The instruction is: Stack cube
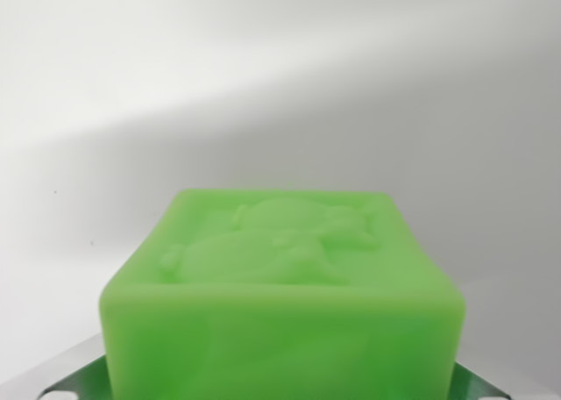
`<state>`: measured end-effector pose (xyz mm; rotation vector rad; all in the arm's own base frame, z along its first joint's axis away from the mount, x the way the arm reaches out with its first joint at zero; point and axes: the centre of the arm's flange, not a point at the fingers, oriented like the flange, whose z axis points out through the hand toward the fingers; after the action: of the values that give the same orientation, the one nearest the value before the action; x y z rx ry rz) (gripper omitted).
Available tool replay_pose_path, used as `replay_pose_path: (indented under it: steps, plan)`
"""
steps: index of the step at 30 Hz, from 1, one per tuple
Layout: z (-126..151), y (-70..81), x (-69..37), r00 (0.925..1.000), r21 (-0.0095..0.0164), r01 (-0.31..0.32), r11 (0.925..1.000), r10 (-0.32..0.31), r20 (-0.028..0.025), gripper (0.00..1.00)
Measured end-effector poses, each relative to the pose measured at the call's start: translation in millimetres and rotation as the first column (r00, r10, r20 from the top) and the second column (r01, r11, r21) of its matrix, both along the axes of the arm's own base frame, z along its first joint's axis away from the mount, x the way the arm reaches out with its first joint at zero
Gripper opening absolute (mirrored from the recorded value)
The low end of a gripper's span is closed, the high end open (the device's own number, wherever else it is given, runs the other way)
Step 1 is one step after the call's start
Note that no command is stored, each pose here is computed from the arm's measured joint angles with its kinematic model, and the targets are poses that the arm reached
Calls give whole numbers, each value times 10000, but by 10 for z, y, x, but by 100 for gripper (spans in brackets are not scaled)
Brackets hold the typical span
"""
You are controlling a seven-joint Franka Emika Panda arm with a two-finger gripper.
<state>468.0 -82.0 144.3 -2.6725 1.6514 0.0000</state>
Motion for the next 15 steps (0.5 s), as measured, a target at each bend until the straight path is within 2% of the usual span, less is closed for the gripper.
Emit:
replay_pose_path:
  steps: [15]
  plan:
    - [374,-3,2,10000,10,-2,10000,2,25,0]
